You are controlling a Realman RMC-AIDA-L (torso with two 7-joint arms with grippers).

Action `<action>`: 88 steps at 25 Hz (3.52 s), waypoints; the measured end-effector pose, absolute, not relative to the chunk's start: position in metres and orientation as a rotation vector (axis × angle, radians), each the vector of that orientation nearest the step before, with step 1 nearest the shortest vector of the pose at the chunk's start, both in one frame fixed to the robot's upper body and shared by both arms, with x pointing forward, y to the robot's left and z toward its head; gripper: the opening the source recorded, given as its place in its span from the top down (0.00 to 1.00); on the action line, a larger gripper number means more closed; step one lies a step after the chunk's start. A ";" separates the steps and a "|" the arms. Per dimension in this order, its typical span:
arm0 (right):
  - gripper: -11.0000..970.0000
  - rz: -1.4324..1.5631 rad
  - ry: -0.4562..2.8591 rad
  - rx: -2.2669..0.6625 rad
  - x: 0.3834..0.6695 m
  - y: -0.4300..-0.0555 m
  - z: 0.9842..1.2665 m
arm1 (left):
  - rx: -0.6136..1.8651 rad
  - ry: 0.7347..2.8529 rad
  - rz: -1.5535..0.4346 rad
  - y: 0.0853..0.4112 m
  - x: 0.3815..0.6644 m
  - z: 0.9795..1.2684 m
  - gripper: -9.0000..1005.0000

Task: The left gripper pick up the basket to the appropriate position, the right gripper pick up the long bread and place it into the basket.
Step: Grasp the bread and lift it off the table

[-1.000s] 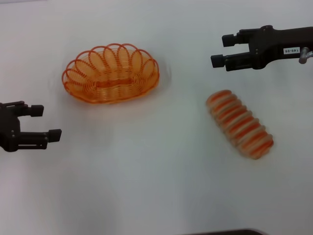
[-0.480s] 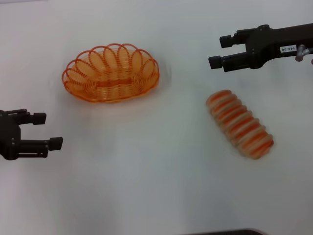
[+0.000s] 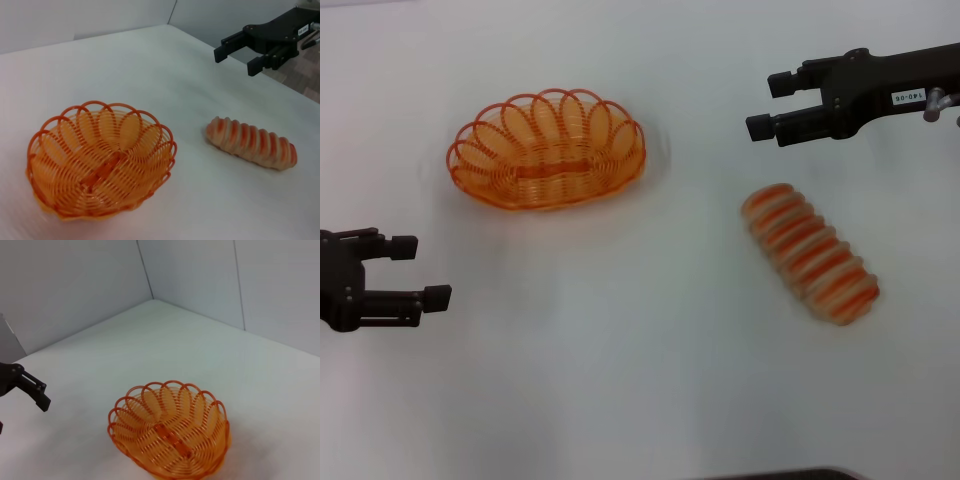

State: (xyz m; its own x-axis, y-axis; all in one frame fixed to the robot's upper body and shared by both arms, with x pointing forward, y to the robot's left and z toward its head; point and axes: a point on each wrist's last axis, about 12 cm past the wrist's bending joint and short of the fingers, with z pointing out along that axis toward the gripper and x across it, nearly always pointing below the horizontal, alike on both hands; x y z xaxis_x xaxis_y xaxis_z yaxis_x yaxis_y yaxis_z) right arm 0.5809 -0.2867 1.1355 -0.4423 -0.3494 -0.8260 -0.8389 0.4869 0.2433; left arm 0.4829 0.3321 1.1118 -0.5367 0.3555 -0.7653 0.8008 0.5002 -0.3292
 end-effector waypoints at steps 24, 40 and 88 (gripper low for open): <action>0.16 0.903 2.159 -0.956 0.595 -0.291 1.172 | 0.926 2.143 -0.943 0.330 0.482 1.111 0.13; 0.16 0.845 2.593 -1.000 0.613 -0.258 1.211 | 0.935 2.144 -0.945 0.330 0.484 1.113 0.13; 0.16 0.238 3.012 -1.110 0.613 -0.178 1.148 | 0.975 2.140 -0.962 0.326 0.488 1.115 0.13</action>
State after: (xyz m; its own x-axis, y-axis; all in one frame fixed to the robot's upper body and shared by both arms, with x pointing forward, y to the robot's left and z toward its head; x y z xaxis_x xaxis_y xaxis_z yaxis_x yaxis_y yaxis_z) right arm 0.6131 -0.1780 1.1476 -0.7596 -0.6501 0.0210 -0.6387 0.7516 0.1647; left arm 0.4879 0.3261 1.1148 -0.5564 0.3757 -0.7411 0.8036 0.4701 -0.3649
